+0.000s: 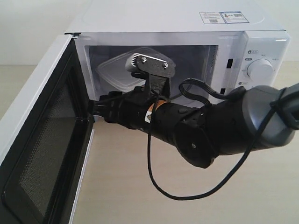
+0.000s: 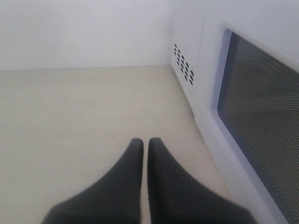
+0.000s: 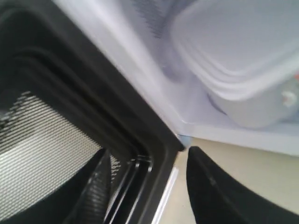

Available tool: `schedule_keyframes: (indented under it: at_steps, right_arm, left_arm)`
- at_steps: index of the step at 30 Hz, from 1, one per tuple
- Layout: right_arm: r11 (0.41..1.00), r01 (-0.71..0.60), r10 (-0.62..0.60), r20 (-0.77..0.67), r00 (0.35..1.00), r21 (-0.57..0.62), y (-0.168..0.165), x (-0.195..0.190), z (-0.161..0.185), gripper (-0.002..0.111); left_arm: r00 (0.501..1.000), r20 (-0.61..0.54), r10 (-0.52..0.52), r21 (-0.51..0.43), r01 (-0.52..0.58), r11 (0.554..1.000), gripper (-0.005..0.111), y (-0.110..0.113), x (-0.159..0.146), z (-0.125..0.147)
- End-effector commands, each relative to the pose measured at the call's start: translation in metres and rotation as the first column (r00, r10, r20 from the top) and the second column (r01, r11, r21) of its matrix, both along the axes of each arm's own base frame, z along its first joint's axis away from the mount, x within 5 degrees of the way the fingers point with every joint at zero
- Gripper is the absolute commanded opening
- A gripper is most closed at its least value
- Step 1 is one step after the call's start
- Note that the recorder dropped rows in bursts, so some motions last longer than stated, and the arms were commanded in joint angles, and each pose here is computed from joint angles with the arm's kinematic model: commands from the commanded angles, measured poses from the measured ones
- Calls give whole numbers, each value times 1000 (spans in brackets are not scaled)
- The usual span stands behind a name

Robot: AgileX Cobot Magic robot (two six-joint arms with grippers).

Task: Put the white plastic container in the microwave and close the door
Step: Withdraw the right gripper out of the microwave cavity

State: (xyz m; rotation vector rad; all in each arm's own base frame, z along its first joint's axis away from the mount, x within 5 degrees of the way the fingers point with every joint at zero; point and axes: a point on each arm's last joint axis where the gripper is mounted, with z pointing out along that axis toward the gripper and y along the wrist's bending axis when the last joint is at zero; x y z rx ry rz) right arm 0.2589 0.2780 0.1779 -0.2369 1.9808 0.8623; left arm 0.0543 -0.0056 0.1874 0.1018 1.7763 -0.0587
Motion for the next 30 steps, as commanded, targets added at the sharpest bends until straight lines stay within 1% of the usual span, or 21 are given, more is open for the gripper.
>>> schedule_keyframes:
  at_steps: [1, 4, 5, 6, 7, 9, 10, 11, 12, 14, 16, 18, 21, 24, 30]
  right_arm:
    - [995, -68, 73, 65, 995, -75, 0, -4, 3, 49]
    - [985, -90, 102, 75, 992, -148, -1, -5, 0, 48]
    - [980, -99, 115, 84, 990, -174, -1, -5, -1, 46]
    - [971, -111, 132, 93, 987, -210, -1, -6, -2, 39]
    - [960, -124, 155, 107, 982, -251, -2, -6, -3, 28]
    - [929, -152, 207, 132, 969, -338, -2, -7, -6, -1]
    - [918, -158, 223, 144, 964, -363, -3, -7, -7, 0]
    - [882, -173, 277, 185, 943, -439, -3, -7, -8, 0]
    - [874, -170, 283, 194, 939, -456, -4, -6, -9, 0]
    - [865, -129, 253, 197, 947, -485, -10, 1, -12, 0]
    - [870, -95, 220, 209, 953, -483, -17, 9, -14, 0]
    - [883, -66, 206, 258, 944, -465, -17, 13, -14, 0]
    - [884, -58, 202, 267, 942, -465, -10, 21, -28, 0]
    - [900, -21, 153, 268, 951, -436, -1, 33, -36, 0]
    - [911, 7, 126, 294, 947, -413, 12, 49, -36, 0]
  left_arm:
    - [1000, -1, 2, -6, -2, 1000, 4, 0, 0, -1]
    - [1000, -1, 2, -6, -2, 1000, 4, 0, 0, -1]
    - [1000, -1, 2, -6, -2, 1000, 4, 0, 0, -1]
    - [1000, -1, 2, -6, -2, 1000, 4, 0, 0, -1]
    - [1000, -1, 2, -6, -2, 1000, 4, 0, 0, -1]
    - [1000, -1, 2, -6, -2, 1000, 4, 0, 0, -1]
    - [1000, -1, 2, -6, -2, 1000, 4, 0, 0, -1]
    - [1000, -1, 2, -6, -2, 1000, 4, 0, 0, -1]
    - [1000, -1, 2, -6, -2, 1000, 4, 0, 0, -1]
    - [1000, -1, 2, -6, -2, 1000, 4, 0, 0, -1]
    - [1000, -1, 2, -6, -2, 1000, 4, 0, 0, -1]
    - [1000, -1, 2, -6, -2, 1000, 4, 0, 0, -1]
    - [1000, -1, 2, -6, -2, 1000, 4, 0, 0, -1]
    - [1000, -1, 2, -6, -2, 1000, 4, 0, 0, -1]
    - [1000, -1, 2, -6, -2, 1000, 4, 0, 0, -1]
